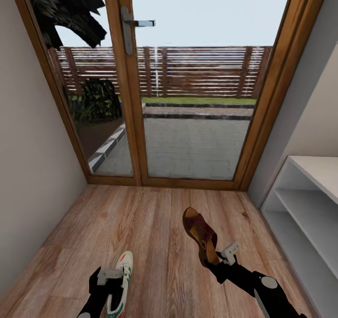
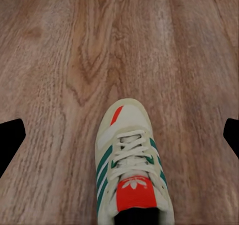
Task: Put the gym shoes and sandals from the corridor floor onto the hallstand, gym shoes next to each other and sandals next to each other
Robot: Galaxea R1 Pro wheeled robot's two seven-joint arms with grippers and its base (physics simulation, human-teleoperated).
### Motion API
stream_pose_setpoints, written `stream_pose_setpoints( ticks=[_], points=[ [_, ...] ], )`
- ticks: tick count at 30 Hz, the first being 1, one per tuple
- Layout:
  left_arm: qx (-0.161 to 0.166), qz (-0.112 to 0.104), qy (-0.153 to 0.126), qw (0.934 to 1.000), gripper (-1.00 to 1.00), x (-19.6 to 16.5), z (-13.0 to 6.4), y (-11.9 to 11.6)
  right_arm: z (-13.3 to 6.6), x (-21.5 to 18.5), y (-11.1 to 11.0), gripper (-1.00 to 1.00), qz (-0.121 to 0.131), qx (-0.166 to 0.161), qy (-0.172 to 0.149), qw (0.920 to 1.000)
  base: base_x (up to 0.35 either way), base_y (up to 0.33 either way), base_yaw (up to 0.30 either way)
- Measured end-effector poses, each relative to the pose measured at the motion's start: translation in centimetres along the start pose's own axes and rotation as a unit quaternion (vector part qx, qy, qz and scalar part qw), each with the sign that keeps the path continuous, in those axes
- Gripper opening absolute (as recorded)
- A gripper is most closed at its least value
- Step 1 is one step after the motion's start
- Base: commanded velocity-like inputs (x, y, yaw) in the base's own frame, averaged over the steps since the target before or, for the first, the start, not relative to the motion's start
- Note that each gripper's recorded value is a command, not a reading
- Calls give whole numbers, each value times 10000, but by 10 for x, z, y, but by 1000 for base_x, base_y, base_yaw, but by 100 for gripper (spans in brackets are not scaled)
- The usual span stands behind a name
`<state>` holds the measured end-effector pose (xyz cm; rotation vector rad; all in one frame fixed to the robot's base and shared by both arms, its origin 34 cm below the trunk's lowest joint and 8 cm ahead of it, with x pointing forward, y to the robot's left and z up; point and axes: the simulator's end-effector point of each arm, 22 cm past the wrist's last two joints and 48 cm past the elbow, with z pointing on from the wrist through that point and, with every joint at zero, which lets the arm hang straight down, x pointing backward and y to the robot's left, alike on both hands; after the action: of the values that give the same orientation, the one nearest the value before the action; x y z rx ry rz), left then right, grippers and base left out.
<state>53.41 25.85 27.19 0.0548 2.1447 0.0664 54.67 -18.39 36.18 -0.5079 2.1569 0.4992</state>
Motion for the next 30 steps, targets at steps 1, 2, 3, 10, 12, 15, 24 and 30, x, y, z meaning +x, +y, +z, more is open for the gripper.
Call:
stream_pose_setpoints(
  ticks=[1,2,3,10,12,15,24,30],
  points=[
    [9,1,33,10000,100,5,-1,-1,0,-4,0,-100,-16,2,-34,10000,0,0,0],
    [14,1,56,10000,100,8,-1,-2,1,-4,-1,-100,-27,1,-32,10000,0,0,0],
    [19,1,60,10000,100,13,-2,-2,2,-3,-1,-100,-29,1,-30,10000,0,0,0],
    [81,26,242,9997,100,52,-11,-6,8,13,-2,-100,55,-26,118,9999,0,0,0],
    [84,16,189,9998,100,58,-15,-6,10,19,-2,-100,85,-37,166,9998,0,0,0],
    [88,-1,106,9999,100,64,-18,-6,13,27,-1,-100,125,-54,232,9996,0,0,0],
    [79,-17,275,9996,100,84,-19,-6,21,45,3,-100,248,-102,371,9990,0,0,0],
    [45,-67,199,9998,100,77,-16,-10,17,31,-13,-100,331,70,291,9990,0,0,0]
  ],
)
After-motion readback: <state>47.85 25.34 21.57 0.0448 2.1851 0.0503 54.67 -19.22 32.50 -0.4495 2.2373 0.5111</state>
